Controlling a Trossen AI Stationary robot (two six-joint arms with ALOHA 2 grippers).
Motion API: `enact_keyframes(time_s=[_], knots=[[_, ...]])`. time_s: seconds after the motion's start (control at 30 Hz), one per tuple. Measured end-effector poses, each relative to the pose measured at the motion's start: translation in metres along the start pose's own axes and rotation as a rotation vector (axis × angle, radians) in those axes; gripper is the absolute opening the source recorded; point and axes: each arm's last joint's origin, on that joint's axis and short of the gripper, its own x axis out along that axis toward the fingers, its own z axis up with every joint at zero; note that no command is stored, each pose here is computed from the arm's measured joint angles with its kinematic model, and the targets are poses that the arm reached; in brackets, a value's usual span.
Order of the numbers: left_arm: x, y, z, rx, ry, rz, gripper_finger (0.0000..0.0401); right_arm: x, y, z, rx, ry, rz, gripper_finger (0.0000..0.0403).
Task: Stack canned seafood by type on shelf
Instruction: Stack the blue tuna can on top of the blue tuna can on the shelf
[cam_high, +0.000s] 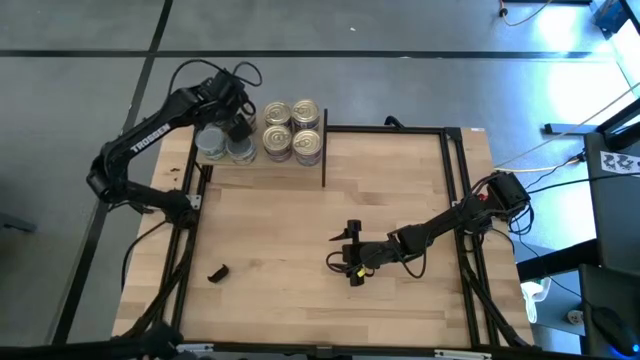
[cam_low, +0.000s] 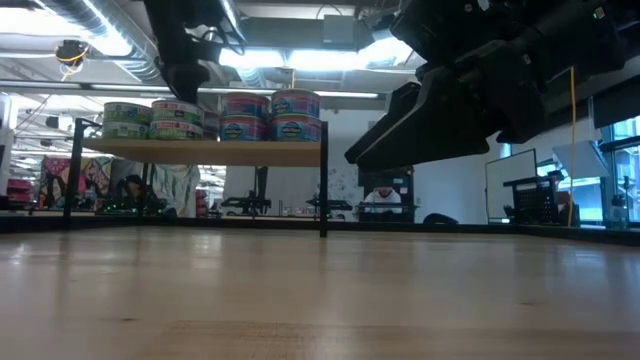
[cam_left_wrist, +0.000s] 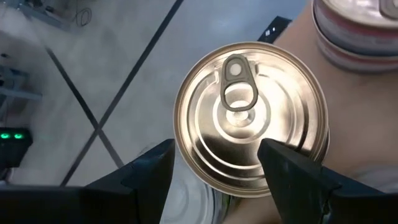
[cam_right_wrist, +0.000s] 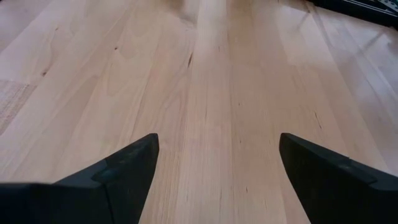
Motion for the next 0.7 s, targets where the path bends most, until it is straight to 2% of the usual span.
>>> enact_keyframes(time_s=[0.33, 0.53, 0.7], knots=[[-0.019, -0.001, -0.012, 0.013, -0.031, -0.054, 0.0237, 0.0, 0.0, 0.0, 0.0, 0.0, 0.0, 0.0332], [-0.021, -0.001, -0.015, 0.02, -0.01, -0.074, 0.0237, 0.0, 0.0, 0.0, 0.0, 0.0, 0.0, 0.0332], [-0.021, 0.0, -0.012, -0.007, -0.047, -0.064, 0.0237, 0.0, 0.0, 0.0, 0.001, -0.003, 0.0, 0.0332]])
